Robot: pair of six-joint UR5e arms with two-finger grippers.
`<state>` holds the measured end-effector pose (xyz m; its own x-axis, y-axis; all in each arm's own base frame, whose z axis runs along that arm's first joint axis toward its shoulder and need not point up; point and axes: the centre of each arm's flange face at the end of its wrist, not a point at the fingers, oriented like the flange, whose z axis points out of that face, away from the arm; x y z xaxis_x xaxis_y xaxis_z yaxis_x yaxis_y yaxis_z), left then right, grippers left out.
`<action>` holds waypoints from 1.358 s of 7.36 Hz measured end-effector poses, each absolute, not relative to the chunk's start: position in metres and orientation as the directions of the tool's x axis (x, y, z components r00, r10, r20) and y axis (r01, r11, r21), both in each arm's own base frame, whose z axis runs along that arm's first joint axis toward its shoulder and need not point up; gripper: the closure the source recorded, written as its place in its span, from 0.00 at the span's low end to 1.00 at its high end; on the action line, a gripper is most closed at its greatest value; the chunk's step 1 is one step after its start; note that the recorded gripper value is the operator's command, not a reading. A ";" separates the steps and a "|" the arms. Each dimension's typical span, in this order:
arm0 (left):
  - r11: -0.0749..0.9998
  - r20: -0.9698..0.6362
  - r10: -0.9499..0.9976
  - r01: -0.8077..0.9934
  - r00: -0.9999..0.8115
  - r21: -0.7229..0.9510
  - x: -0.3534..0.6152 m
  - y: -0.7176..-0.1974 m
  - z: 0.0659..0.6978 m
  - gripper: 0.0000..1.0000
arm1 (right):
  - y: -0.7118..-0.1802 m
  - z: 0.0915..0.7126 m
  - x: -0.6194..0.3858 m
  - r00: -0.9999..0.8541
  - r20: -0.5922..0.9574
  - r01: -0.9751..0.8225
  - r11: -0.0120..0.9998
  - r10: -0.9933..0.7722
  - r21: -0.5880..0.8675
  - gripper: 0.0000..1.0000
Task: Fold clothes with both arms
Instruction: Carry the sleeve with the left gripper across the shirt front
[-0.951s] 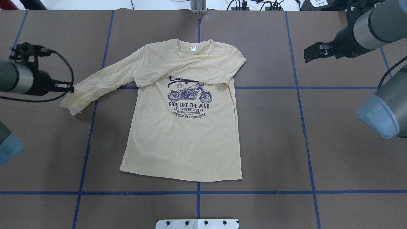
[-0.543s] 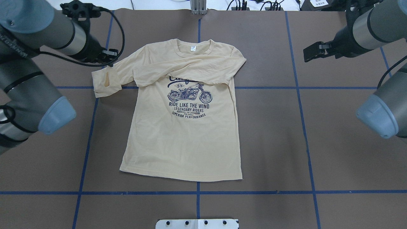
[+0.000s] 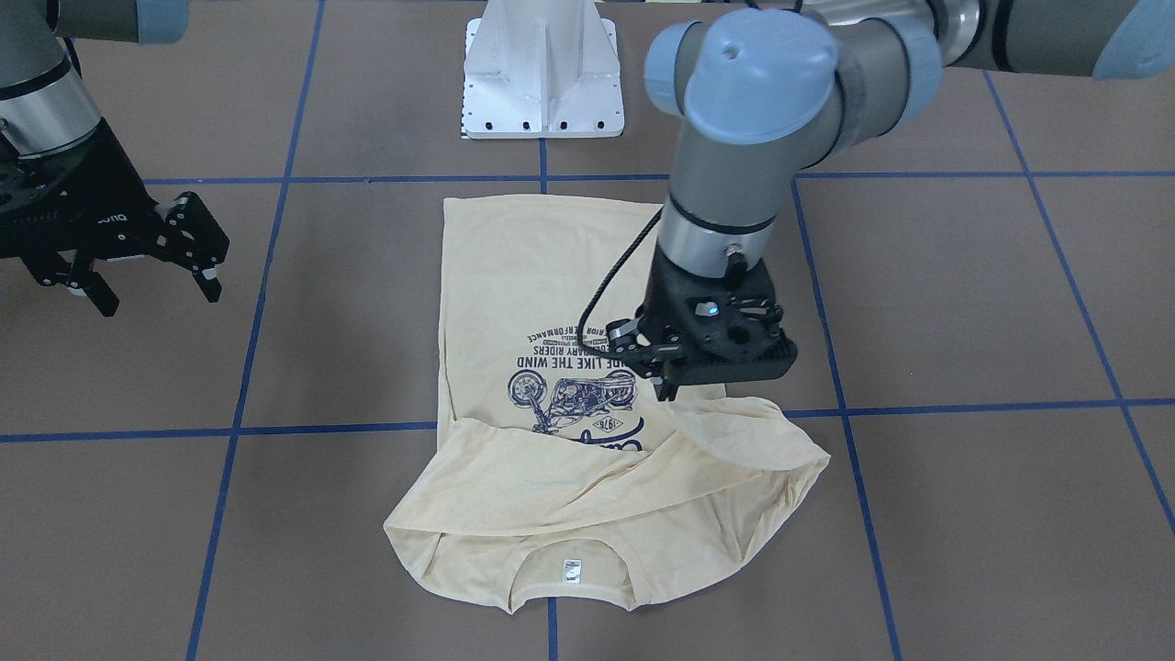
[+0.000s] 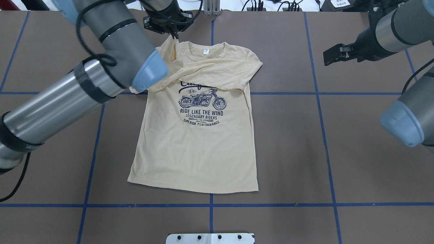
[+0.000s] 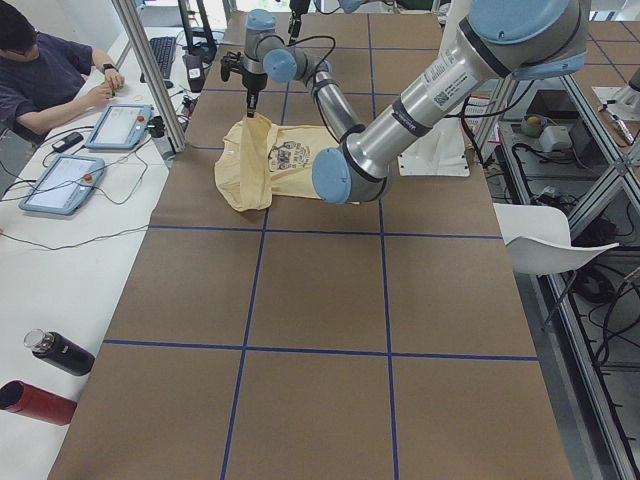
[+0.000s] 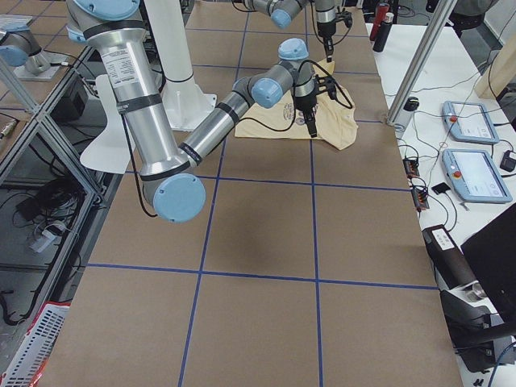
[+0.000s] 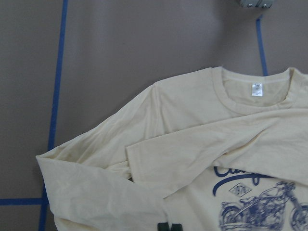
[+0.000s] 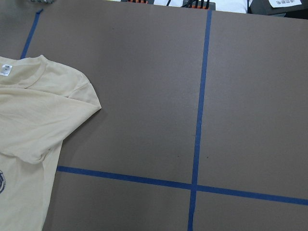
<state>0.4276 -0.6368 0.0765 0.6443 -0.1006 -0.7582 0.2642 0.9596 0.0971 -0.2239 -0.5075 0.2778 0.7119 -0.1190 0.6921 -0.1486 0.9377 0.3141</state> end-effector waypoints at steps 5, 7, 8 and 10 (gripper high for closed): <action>0.927 -0.747 -0.265 0.373 0.610 -0.024 0.578 -0.658 0.044 1.00 | -0.508 0.277 -0.224 0.712 0.693 -0.151 0.938 -0.116 0.312 0.00; 0.906 -0.756 -0.305 0.420 0.580 -0.043 0.616 -0.655 0.044 0.00 | -0.510 0.278 -0.226 0.712 0.692 -0.149 0.939 -0.115 0.310 0.00; 0.902 -0.768 -0.307 0.430 0.563 -0.045 0.626 -0.655 0.041 0.00 | -0.511 0.279 -0.228 0.713 0.692 -0.148 0.940 -0.115 0.309 0.00; 0.910 -0.799 -0.267 0.413 0.539 -0.025 0.631 -0.644 0.020 0.00 | -0.511 0.279 -0.229 0.713 0.691 -0.147 0.940 -0.114 0.307 0.00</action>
<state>0.6312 -0.6438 0.0196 0.5389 -0.2669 -0.7990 0.4133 0.9102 -0.0252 -0.2290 -0.5113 0.2789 0.7133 -0.1142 0.6915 -0.1470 0.9403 0.3070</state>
